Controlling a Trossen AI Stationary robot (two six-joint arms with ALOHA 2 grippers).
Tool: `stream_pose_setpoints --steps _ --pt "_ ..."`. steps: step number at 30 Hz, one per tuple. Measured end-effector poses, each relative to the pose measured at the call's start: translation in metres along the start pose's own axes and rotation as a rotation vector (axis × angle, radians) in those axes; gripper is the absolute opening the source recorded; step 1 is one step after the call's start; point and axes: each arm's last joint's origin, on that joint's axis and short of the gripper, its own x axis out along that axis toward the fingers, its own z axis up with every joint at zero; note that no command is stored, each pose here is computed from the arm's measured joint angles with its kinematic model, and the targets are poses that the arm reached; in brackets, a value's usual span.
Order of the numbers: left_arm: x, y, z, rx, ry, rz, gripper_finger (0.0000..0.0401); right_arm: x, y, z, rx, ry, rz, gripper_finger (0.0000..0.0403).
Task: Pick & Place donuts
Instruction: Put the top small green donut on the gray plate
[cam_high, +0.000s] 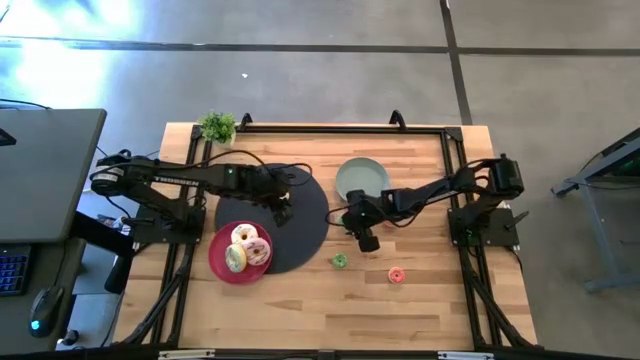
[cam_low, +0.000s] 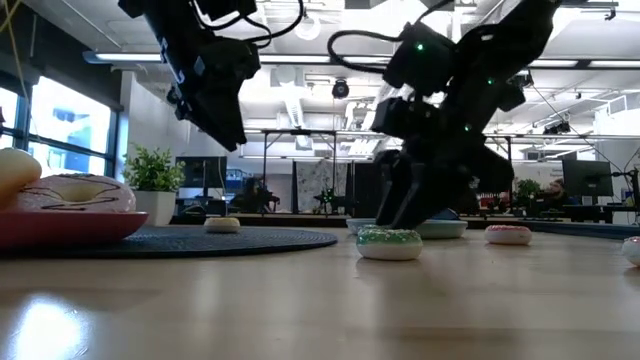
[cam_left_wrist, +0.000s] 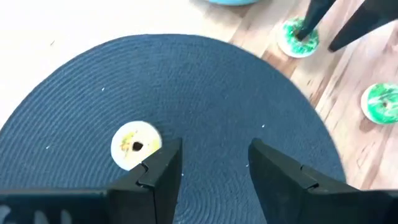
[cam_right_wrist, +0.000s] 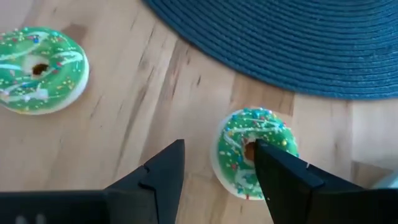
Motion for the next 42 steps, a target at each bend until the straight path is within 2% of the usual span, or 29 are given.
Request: stream_pose_setpoints --steps 4,7,13,17,19,24,29,31,34,36,39,42 --pt "0.0 -0.001 0.002 0.013 -0.017 -0.011 0.0175 0.007 -0.002 -0.004 -0.001 0.025 -0.05 0.0174" --pt "0.0 -0.001 0.001 0.038 -0.011 -0.015 0.0175 0.007 -0.003 -0.004 -0.024 0.032 -0.074 0.0153" --pt "0.0 -0.001 0.001 0.049 -0.012 -0.014 0.0175 0.007 -0.002 -0.002 -0.015 0.023 -0.051 0.0072" --pt "0.0 -0.001 0.001 0.049 -0.013 -0.012 0.0175 0.004 -0.004 0.0 0.036 0.013 -0.119 0.002" --pt "0.0 -0.001 0.001 0.049 -0.013 -0.012 0.0175 -0.001 -0.005 0.002 0.059 0.0 -0.138 0.0008" --pt "0.0 -0.001 0.002 0.048 -0.022 0.003 0.0175 -0.028 -0.01 0.015 0.081 -0.07 -0.197 0.003" --pt "0.0 0.0 0.002 0.048 -0.026 0.01 0.0175 -0.06 -0.026 0.015 0.079 -0.035 -0.429 0.0038" --pt "0.0 -0.001 0.002 0.044 -0.031 0.007 0.0175 -0.063 -0.04 0.003 0.156 -0.002 -0.474 0.0029" --pt "0.0 -0.001 0.003 0.032 -0.036 -0.006 0.0175 -0.06 -0.058 -0.021 0.273 0.047 -0.455 0.001" --pt "0.0 -0.002 0.003 0.032 -0.035 -0.012 0.0175 -0.06 -0.069 -0.035 0.341 0.079 -0.489 0.0007" --pt "0.0 -0.002 0.003 0.031 -0.032 -0.018 0.0175 -0.062 -0.083 -0.05 0.437 0.094 -0.56 0.0015" --pt "0.0 -0.002 0.003 0.031 -0.032 -0.018 0.0175 -0.065 -0.093 -0.06 0.514 0.079 -0.542 0.0032"
